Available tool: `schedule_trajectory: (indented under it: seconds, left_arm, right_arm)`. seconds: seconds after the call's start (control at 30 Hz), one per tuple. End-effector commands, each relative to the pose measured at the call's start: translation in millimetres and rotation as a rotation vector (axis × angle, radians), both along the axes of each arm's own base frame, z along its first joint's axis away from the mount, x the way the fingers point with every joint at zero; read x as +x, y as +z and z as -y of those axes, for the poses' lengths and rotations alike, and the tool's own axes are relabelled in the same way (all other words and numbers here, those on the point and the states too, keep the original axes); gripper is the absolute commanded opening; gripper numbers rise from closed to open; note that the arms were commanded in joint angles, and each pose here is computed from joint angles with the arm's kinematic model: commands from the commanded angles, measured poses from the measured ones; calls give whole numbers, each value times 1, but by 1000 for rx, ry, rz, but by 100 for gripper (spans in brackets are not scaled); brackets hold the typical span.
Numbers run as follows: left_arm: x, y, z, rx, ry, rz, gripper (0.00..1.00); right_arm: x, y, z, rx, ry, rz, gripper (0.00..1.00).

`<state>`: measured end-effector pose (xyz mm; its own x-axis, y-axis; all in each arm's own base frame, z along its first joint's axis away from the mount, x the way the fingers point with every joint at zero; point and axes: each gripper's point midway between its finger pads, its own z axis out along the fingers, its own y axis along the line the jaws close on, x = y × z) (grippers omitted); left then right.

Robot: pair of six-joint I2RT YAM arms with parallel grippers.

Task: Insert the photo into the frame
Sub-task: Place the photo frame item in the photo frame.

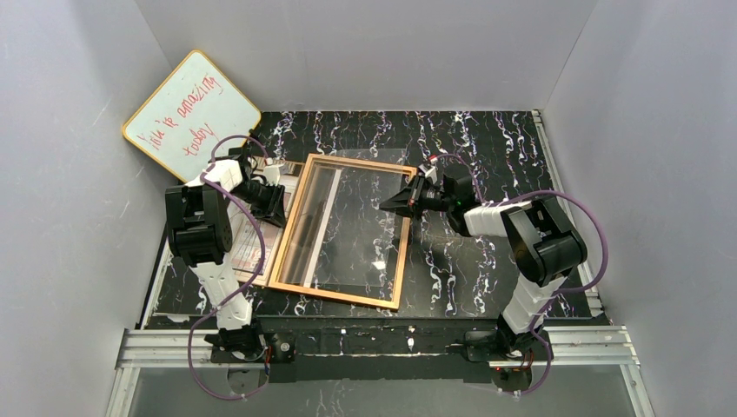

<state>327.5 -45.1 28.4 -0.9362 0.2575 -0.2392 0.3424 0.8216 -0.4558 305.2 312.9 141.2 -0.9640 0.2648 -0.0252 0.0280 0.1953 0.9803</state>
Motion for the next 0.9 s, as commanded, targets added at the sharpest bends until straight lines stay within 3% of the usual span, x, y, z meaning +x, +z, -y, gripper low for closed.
schedule_trajectory:
  seconds: [0.0,0.3,0.87]
  left_arm:
    - [-12,8,9,-31,-22,-12,25]
    - [-10,8,9,-29,-19,-11,24]
    - [-10,7,13,-32,-27,-19,23]
  right_arm:
    - [-12,2,1,-31,21,29,1]
    - [-17,-16,9,-61,30,-25,1]
    - [-9,-8,2,-32,61,42,1]
